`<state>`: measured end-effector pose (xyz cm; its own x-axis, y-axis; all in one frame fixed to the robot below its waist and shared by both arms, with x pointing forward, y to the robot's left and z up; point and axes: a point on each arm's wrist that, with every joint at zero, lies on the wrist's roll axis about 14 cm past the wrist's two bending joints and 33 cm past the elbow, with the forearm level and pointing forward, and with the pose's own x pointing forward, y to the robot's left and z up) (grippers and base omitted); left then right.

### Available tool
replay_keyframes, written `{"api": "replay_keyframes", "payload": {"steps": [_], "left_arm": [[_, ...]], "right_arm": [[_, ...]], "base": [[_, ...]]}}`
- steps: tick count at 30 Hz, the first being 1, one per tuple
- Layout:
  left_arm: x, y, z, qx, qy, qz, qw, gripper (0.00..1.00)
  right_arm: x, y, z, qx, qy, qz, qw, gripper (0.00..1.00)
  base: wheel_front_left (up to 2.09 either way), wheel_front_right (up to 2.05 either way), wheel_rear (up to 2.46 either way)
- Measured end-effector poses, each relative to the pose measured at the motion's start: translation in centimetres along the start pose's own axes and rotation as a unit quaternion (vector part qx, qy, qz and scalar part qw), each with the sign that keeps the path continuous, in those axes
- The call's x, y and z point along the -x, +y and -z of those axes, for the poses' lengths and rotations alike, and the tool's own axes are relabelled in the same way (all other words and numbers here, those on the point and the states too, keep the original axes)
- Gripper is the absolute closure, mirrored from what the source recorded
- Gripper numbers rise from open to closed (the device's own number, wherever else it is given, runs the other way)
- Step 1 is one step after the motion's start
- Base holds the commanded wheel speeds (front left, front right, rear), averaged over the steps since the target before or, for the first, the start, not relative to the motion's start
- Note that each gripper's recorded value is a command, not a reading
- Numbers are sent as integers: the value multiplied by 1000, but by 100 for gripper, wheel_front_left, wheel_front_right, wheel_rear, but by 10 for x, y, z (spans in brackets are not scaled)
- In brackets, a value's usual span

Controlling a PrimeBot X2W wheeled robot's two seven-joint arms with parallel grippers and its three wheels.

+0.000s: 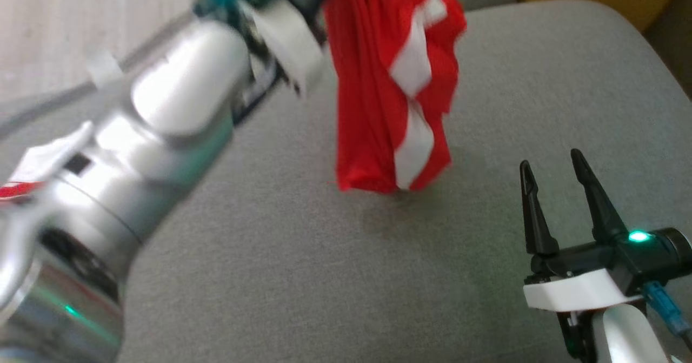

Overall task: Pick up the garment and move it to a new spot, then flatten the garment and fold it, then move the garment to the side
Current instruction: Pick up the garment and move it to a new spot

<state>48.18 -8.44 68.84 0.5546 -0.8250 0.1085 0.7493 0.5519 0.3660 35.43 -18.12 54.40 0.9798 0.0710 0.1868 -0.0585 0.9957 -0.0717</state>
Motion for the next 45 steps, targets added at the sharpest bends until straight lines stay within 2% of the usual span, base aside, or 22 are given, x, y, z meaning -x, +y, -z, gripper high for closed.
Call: {"api": "replay_keyframes", "payload": {"steps": [5, 10, 13, 16, 17, 18, 23, 29, 33, 37, 38, 45], "left_arm": [[14, -46, 96, 111, 66, 11, 992, 100], [68, -107, 194, 222, 171, -7, 960, 100], [95, -137, 214, 258, 200, -15, 945, 100], [110, -146, 212, 285, 199, -43, 937, 100], [114, -148, 209, 286, 195, -51, 937, 69], [118, -149, 206, 282, 192, -58, 938, 0], [138, -143, 180, 238, 160, -118, 951, 0], [175, -138, 153, 216, 120, -194, 949, 0], [205, -116, 136, 199, 90, -275, 936, 0], [239, -100, 127, 189, 73, -343, 917, 0], [255, -97, 125, 183, 71, -370, 908, 0], [285, -92, 111, 157, 54, -416, 894, 0]], "right_arm": [[-2, -6, 12, -7, 18, 11, 1000, 0], [-1, -9, 21, -11, 31, 18, 999, 0], [-1, -9, 19, -12, 28, 17, 999, 0], [-1, -7, 14, -13, 20, 13, 1000, 0], [-1, -6, 11, -13, 16, 12, 1000, 0], [-1, -5, 9, -14, 12, 11, 1000, 0], [12, 7, 8, -21, 14, -5, 1000, 0], [24, 27, 11, -33, 20, -33, 999, 0], [30, 33, 16, -44, 28, -41, 998, 0], [39, 30, 26, -57, 45, -35, 997, 0], [44, 29, 32, -59, 55, -34, 996, 0], [59, 31, 39, -60, 71, -36, 995, 0]], "base": [[0, 0, 0], [0, 0, 0], [0, 0, 0], [0, 0, 0], [0, 0, 0], [0, 0, 0], [0, 0, 0], [0, 0, 0], [0, 0, 0], [0, 0, 0], [0, 0, 0], [0, 0, 0]]}}
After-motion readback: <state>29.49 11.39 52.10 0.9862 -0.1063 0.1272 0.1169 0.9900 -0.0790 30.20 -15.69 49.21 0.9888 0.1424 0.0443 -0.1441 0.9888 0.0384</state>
